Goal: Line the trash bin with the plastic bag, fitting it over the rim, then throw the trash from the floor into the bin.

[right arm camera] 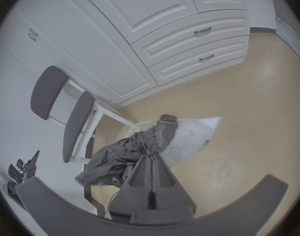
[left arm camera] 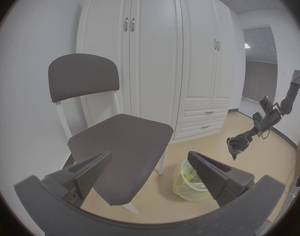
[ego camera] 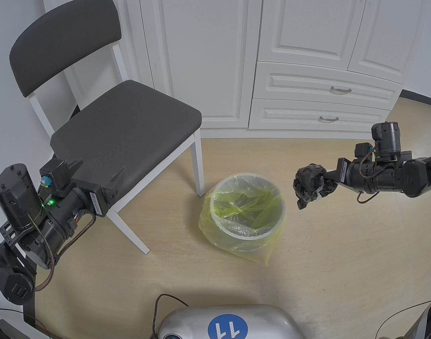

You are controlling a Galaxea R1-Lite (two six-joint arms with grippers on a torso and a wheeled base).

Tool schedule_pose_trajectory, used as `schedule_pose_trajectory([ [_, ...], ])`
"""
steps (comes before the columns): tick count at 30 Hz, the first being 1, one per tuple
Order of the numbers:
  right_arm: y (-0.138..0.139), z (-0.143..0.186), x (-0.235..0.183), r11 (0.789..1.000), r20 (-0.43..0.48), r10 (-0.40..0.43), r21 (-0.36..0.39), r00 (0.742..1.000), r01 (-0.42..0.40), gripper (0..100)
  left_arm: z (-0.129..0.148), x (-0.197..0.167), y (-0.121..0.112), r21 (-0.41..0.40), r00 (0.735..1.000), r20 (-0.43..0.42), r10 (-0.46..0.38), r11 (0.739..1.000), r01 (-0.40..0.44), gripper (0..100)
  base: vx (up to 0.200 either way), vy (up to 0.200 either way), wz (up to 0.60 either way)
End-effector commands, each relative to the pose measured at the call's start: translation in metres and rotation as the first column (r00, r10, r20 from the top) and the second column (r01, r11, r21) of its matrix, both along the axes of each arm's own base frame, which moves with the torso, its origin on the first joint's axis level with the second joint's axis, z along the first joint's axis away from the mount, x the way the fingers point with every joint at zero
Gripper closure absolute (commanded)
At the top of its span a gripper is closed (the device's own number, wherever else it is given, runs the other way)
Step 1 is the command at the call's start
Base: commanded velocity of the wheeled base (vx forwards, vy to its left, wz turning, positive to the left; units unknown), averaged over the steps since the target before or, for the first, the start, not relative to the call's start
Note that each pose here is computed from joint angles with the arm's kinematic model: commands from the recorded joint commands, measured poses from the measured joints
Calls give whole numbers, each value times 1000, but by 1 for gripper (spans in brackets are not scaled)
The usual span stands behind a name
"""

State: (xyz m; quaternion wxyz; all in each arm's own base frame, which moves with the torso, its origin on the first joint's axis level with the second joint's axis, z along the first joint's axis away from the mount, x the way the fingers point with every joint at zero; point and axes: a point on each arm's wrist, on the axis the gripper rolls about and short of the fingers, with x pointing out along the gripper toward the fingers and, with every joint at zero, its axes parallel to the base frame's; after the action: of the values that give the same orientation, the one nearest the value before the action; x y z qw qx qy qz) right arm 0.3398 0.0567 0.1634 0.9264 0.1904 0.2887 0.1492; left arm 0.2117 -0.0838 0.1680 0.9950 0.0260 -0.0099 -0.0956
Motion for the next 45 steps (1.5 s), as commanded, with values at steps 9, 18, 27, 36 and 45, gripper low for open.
schedule_pose_trajectory([
  [9, 75, -20, 5, 987, 18, 18, 159, 1000, -21, 100, 2, -3, 2, -11, 1000, 24, -3, 1000, 3, 0, 0, 0, 0],
  [18, 82, 0, -14, 983, 52, 53, 173, 997, -62, 100, 18, -20, 9, -35, 993, 101, -68, 997, 72, 0, 0, 0, 0],
  [27, 97, 3, -32, 978, 54, 113, 170, 992, -120, 100, 22, -22, 18, -6, 991, 131, -32, 999, 33, 0, 0, 0, 0],
  [36, 98, 2, -33, 978, 53, 116, 169, 992, -124, 100, 22, -22, 17, -39, 982, 183, -38, 998, 46, 0, 0, 0, 0],
  [45, 99, 0, -33, 978, 46, 118, 166, 992, -124, 100, 20, -13, 23, -31, 981, 184, -60, 997, 67, 0, 0, 0, 0],
])
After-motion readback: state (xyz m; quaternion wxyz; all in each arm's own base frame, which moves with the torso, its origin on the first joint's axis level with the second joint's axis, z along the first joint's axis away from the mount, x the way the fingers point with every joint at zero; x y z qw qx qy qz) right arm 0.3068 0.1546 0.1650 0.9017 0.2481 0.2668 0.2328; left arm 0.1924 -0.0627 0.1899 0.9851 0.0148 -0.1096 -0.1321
